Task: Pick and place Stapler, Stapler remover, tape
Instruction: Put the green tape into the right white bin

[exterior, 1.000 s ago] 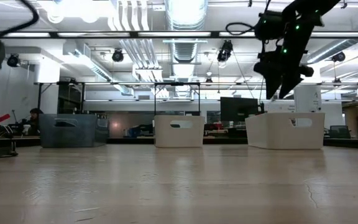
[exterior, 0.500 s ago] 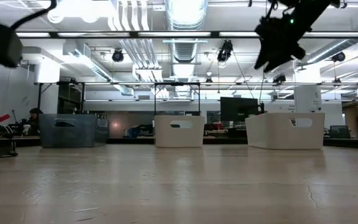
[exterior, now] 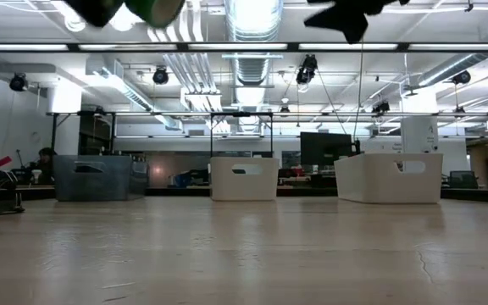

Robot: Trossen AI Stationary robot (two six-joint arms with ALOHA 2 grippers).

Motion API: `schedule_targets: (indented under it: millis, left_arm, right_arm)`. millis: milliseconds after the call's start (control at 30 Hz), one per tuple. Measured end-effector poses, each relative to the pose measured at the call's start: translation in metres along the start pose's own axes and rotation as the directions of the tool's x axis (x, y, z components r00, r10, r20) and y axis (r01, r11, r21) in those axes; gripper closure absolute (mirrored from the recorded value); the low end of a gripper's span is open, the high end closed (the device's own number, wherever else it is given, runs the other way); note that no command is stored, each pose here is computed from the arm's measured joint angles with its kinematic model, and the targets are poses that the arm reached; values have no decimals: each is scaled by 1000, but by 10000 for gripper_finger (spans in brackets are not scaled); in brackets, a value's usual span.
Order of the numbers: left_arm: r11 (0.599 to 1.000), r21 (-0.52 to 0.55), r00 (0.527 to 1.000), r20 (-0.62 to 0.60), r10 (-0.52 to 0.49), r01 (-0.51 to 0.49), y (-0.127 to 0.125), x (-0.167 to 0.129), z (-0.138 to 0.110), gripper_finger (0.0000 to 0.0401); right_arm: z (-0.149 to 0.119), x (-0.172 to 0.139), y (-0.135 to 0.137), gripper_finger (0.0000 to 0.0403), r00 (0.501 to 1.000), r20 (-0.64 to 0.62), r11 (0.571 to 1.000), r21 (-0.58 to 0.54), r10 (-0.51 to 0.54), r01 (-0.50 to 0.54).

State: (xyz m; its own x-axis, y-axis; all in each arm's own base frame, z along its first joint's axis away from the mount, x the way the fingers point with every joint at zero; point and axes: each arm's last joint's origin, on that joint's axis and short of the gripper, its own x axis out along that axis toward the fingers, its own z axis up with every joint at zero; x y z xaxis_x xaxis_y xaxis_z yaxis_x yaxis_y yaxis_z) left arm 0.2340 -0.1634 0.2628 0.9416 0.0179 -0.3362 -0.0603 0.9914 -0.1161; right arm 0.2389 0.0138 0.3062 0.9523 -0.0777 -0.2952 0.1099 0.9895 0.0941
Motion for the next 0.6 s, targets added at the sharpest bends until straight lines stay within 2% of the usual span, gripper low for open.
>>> schedule_targets:
  millis: [133, 267, 433, 600]
  left_arm:
    - [998, 28, 984, 172, -56, 52, 2, -9, 27, 358]
    - [994, 37, 954, 279, -111, 105, 8, -12, 45, 347]
    - [987, 46, 935, 317, -160, 153, 18, -2, 53, 340]
    - [990, 40, 939, 314, -144, 138, 27, 3, 54, 350]
  right_arm:
    - [-4, 13, 31, 177, 992, 66, 992, -78, 109, -104]
    - [-8, 30, 50, 179, 982, 140, 987, -115, 127, -111]
    - [-11, 56, 58, 179, 981, 161, 987, -136, 105, -84]
    - [-9, 70, 64, 179, 973, 194, 982, -168, 123, -91]
